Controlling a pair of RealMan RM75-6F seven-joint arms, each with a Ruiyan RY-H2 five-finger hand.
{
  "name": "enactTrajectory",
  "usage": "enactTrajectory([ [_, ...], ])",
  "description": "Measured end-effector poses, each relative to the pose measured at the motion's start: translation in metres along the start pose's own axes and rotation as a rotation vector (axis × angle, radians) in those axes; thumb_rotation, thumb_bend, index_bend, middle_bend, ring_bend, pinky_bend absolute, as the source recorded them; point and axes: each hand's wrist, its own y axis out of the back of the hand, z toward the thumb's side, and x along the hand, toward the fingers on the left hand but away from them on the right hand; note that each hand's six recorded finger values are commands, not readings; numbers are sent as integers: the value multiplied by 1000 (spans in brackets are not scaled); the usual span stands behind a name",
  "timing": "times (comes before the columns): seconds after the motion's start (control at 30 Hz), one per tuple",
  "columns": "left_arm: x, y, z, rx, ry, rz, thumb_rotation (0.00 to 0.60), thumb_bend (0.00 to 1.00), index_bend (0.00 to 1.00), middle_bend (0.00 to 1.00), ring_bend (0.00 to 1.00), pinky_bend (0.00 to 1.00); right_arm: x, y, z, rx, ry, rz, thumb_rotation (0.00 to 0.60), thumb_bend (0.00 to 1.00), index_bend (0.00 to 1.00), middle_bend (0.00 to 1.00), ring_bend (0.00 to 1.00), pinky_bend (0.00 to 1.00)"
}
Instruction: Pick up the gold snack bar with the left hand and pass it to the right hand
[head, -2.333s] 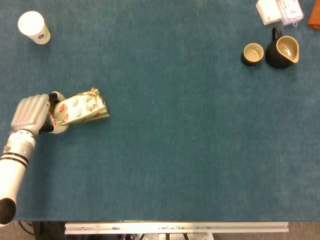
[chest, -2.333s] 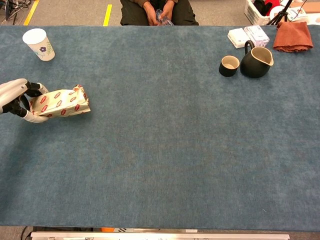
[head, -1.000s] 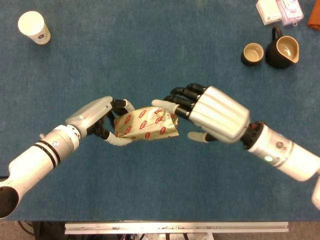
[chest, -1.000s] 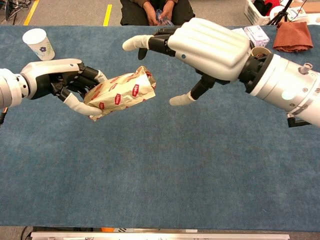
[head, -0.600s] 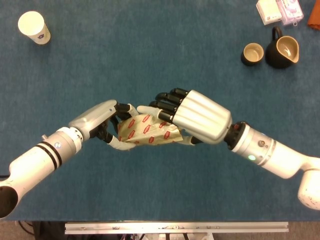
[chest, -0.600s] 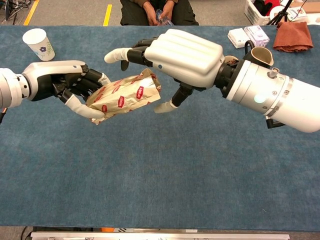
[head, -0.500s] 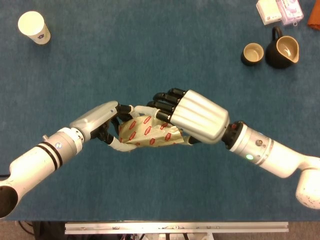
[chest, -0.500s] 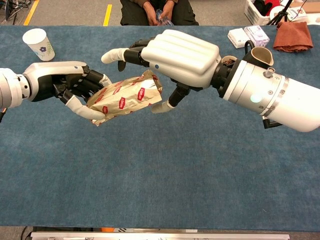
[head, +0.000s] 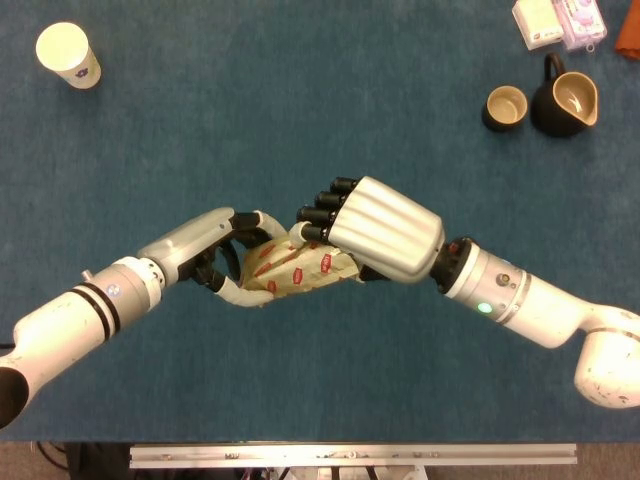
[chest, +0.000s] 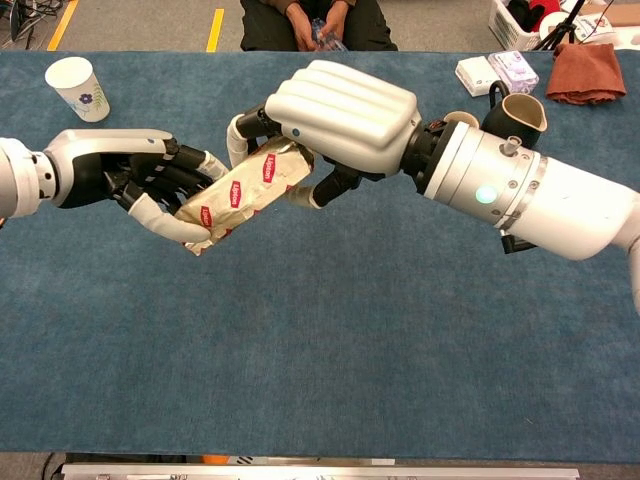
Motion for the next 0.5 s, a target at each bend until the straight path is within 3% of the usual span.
enactTrajectory([
  [0.17, -3, 9, -11, -18, 25, 14, 600, 226, 33, 88, 8, 292, 6, 3, -4, 8, -10, -16, 600, 490, 632, 586, 490, 509],
  [0.5, -12, 35, -45, -27, 89, 80, 600, 226, 33, 81, 2, 266, 34, 25, -21, 42, -56, -66, 600, 489, 633, 585, 490, 509],
])
